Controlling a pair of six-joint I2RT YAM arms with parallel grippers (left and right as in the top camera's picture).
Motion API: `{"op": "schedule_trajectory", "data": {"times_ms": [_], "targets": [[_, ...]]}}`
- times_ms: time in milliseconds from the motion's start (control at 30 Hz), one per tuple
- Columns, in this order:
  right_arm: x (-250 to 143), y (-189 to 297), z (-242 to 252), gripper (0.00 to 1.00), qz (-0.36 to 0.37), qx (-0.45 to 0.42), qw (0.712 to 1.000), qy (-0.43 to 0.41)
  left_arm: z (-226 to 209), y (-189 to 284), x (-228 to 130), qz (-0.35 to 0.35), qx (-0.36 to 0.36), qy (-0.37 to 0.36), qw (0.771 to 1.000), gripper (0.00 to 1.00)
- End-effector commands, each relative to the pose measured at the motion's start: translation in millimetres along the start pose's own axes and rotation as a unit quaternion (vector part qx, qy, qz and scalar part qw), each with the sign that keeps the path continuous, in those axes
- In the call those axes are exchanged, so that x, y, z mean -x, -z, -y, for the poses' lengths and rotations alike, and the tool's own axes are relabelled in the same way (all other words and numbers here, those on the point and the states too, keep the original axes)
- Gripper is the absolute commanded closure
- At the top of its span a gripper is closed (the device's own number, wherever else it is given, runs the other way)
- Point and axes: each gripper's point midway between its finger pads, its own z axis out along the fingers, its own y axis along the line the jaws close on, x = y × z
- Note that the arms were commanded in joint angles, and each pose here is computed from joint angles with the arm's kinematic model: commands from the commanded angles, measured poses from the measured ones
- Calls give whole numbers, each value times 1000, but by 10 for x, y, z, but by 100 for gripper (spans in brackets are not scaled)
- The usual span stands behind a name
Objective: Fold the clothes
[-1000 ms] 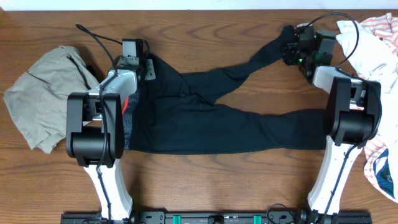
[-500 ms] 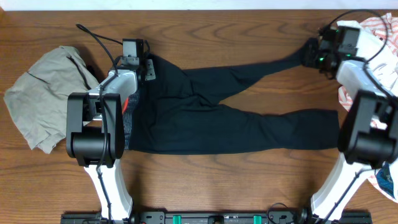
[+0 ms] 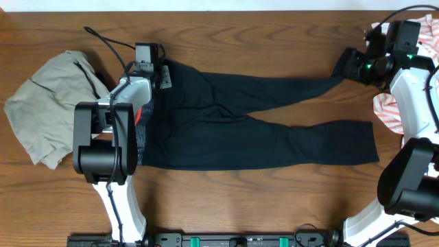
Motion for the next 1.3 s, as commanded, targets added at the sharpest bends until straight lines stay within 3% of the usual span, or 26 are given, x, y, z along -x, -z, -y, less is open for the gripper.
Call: {"op": "schedule_trajectory", "data": {"times_ms": [0, 267, 300, 367, 467, 633, 733, 767, 800, 867, 900, 967, 1033, 1067, 1267], "targets": [[-54, 17, 50, 99, -10, -17, 999, -27, -34, -192, -472, -65, 4, 3, 998, 70], [113, 221, 848, 98, 48, -228, 970, -70, -35, -192, -474, -65, 4, 3, 998, 70], [135, 278, 965, 92, 57, -255, 962, -79, -35, -192, -477, -66, 5, 3, 998, 70], [150, 342, 1094, 37, 63, -279, 955, -85, -38, -190, -488, -68, 5, 3, 998, 70], [137, 361, 1173, 33, 60, -275, 955, -96, -44, -186, -519, -74, 6, 2, 997, 70], [119, 359, 1198, 20, 56, -268, 956, -101, -50, -182, -545, -80, 7, 2, 997, 70], [120, 351, 1182, 21, 53, -266, 958, -91, -50, -182, -547, -80, 8, 2, 997, 70], [120, 339, 1169, 26, 51, -262, 960, -83, -50, -182, -546, -80, 8, 2, 997, 70], [127, 321, 1151, 33, 49, -255, 963, -74, -50, -182, -546, -80, 8, 2, 997, 70], [147, 268, 1105, 59, 46, -239, 968, -53, -50, -182, -546, -80, 8, 2, 997, 70], [160, 215, 1062, 64, 42, -224, 973, -35, -50, -182, -546, -80, 8, 2, 997, 70], [173, 131, 1010, 63, 36, -203, 978, -8, -50, -181, -545, -80, 7, 2, 997, 70], [163, 35, 1048, 47, 29, -204, 978, -2, -50, -181, -544, -80, 8, 2, 997, 70], [165, -2, 1064, 45, 29, -205, 978, -2, -50, -182, -546, -80, 8, 2, 997, 70], [248, -493, 1204, 46, 36, -199, 979, 22, -50, -181, -545, -80, 7, 2, 997, 70]]}}
